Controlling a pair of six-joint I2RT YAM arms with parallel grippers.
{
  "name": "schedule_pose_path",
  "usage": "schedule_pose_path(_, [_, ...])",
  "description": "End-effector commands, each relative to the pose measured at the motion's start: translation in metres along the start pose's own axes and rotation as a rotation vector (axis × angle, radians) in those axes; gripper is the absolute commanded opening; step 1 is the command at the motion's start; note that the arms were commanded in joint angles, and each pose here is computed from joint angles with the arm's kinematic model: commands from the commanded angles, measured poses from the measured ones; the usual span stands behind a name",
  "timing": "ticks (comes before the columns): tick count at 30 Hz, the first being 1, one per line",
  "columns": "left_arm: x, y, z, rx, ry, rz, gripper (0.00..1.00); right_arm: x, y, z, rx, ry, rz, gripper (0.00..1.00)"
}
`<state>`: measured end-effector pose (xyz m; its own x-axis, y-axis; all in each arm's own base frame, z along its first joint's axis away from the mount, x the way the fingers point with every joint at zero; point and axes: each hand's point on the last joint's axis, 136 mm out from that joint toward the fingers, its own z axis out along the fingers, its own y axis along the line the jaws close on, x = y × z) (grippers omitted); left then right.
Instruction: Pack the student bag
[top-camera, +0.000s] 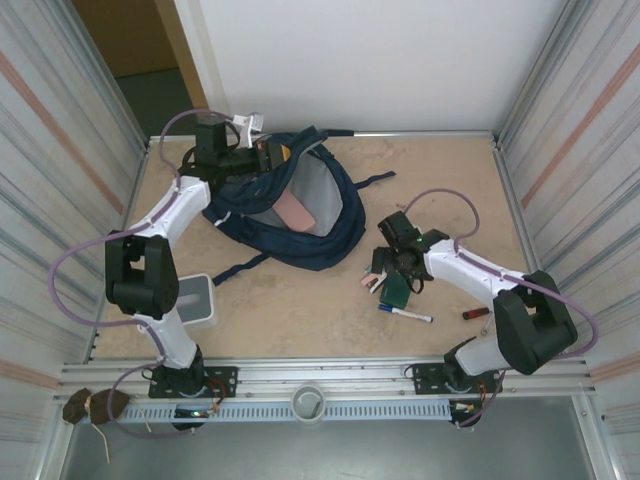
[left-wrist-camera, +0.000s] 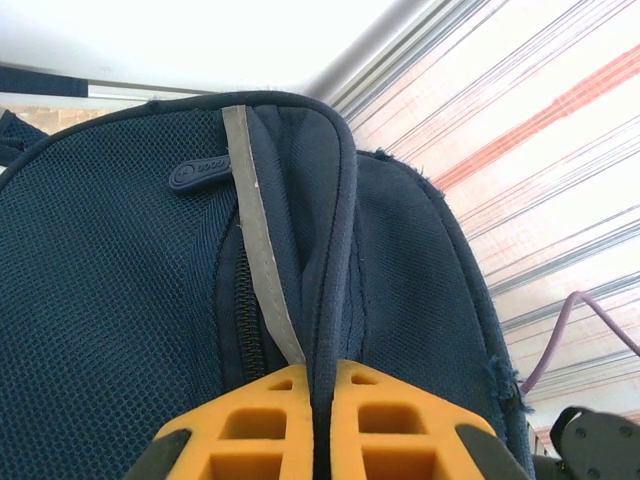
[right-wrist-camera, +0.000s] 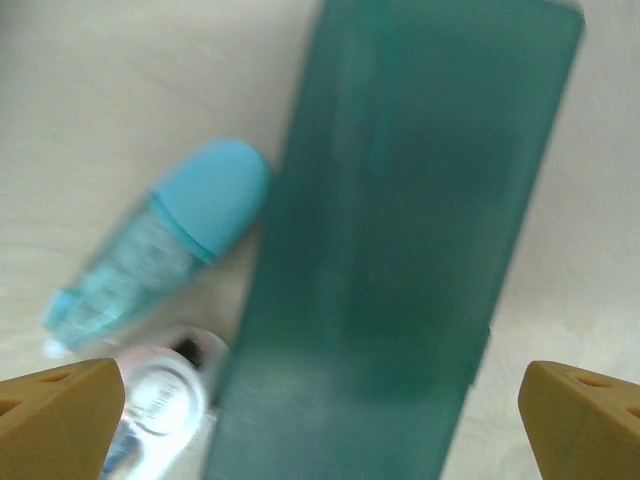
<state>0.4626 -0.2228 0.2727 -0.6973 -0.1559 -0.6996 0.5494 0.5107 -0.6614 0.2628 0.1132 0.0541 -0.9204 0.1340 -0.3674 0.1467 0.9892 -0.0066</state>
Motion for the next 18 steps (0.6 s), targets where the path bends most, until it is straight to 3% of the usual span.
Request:
schedule_pose_path(1, [-0.014, -0.031, -0.007, 0.079, -0.046, 0.11, 0.0, 0.009, -0.012, -0.005, 0.075, -0.027, 0.068, 0.99])
schedule_pose_path(10, [-0.009, -0.029, -0.005, 0.078, -0.039, 0.099, 0.0, 0.028, -0.014, 0.002, 0.06, 0.004, 0.095, 0.99])
schedule_pose_path(18, [-0.008, -0.028, -0.005, 0.077, -0.036, 0.099, 0.0, 0.021, -0.009, -0.017, -0.039, -0.028, 0.119, 1.0])
